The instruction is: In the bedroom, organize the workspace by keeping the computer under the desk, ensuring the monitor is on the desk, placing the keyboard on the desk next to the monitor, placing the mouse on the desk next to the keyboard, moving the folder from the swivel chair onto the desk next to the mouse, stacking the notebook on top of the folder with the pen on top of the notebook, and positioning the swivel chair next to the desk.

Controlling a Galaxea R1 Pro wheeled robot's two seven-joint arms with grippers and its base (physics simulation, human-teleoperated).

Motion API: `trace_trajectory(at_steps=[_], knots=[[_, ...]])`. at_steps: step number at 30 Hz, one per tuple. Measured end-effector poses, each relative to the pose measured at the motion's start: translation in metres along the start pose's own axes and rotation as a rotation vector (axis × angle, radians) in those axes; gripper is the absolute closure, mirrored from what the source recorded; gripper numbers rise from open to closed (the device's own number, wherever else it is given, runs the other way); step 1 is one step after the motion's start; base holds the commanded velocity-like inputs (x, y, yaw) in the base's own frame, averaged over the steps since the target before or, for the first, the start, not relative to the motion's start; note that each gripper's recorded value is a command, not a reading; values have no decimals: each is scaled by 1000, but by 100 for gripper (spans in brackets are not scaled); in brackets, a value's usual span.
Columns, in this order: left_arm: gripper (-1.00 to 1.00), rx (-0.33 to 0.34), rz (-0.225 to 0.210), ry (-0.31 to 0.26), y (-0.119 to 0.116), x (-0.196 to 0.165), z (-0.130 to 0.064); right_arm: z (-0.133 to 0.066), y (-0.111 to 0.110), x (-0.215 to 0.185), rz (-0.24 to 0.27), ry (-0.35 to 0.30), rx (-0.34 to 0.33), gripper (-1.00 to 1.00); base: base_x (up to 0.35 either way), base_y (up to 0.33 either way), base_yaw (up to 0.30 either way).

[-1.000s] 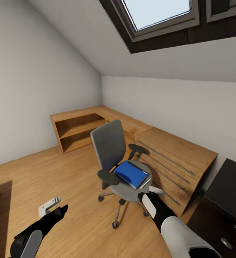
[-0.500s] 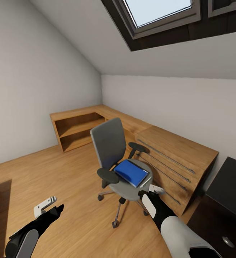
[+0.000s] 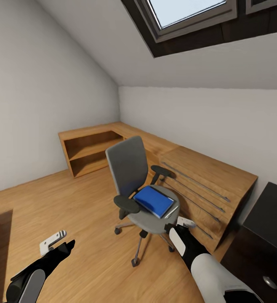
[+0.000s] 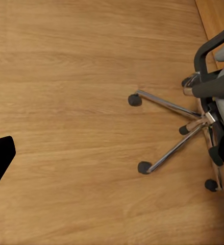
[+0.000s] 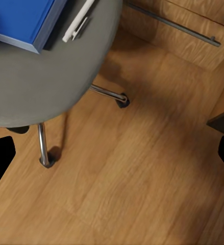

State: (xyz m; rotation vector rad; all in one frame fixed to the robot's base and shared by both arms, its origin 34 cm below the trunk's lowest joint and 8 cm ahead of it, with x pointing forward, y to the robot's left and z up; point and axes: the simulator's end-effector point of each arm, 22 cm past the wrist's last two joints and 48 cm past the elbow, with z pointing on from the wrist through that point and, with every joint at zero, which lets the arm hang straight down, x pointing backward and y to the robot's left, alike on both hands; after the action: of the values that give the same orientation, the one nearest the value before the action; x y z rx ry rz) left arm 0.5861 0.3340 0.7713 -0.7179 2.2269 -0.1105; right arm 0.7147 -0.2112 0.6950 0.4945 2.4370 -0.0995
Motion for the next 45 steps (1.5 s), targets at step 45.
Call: trace_trajectory(at_steps=[45], knots=[[-100, -5, -5, -3, 25, 50, 48, 67, -62, 18, 19, -70, 74, -100, 0, 0, 0]])
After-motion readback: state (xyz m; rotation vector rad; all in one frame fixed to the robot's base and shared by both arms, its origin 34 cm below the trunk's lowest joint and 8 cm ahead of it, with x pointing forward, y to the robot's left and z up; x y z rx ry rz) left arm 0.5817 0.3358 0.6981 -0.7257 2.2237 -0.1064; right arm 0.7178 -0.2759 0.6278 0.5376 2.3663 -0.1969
